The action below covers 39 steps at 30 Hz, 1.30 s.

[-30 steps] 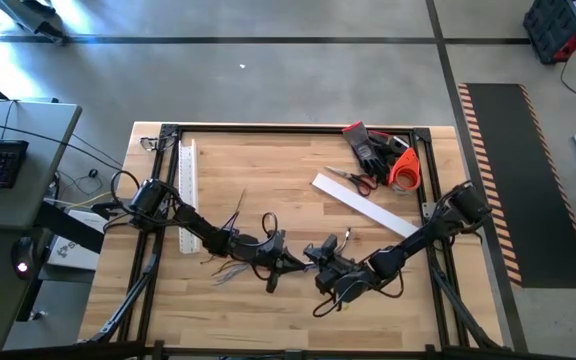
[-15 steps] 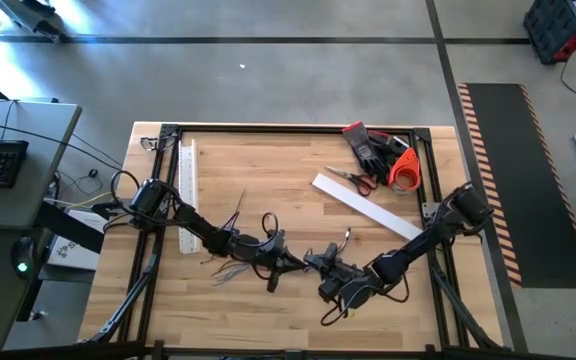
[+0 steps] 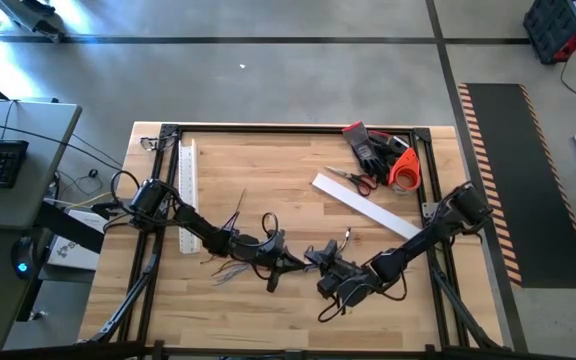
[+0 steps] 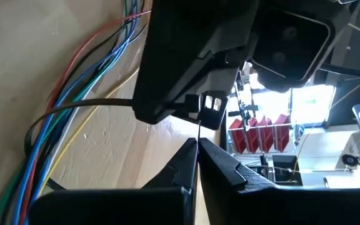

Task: Ziptie cables
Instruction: Wrap the zip tie on the cable

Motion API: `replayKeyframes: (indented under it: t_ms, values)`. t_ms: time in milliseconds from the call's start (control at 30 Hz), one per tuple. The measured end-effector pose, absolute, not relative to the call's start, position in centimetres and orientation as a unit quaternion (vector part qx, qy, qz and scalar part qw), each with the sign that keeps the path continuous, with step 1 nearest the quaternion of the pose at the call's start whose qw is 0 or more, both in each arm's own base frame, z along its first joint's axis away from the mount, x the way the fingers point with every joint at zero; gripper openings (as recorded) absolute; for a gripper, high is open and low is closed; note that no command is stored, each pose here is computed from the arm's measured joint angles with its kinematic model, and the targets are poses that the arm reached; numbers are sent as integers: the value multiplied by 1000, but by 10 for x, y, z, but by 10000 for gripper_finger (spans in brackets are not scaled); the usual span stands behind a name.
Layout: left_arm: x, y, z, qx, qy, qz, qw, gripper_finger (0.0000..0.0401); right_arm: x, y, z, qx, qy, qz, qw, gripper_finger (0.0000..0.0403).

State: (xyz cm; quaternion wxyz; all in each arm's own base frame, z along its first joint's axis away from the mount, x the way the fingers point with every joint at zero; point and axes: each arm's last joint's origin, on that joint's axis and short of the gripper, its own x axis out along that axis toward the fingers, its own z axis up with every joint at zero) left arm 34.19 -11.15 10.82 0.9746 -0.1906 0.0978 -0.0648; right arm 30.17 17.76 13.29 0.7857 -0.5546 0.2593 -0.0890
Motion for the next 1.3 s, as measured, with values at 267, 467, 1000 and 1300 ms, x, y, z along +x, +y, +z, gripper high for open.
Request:
replayKeyframes:
  t_ms: [267, 467, 1000, 1300]
  values:
    - [342, -111, 108, -191, 98, -65, 975, 0, 303, 177, 127, -558, 264, -75, 783, 0]
    - [342, -111, 108, -190, 98, -65, 975, 0, 305, 178, 125, -550, 256, -80, 791, 0]
    - [342, -111, 108, -191, 98, -65, 975, 0, 303, 182, 128, -554, 248, -99, 788, 0]
    - [342, -111, 108, -194, 98, -64, 974, 0, 302, 186, 128, -564, 244, -92, 784, 0]
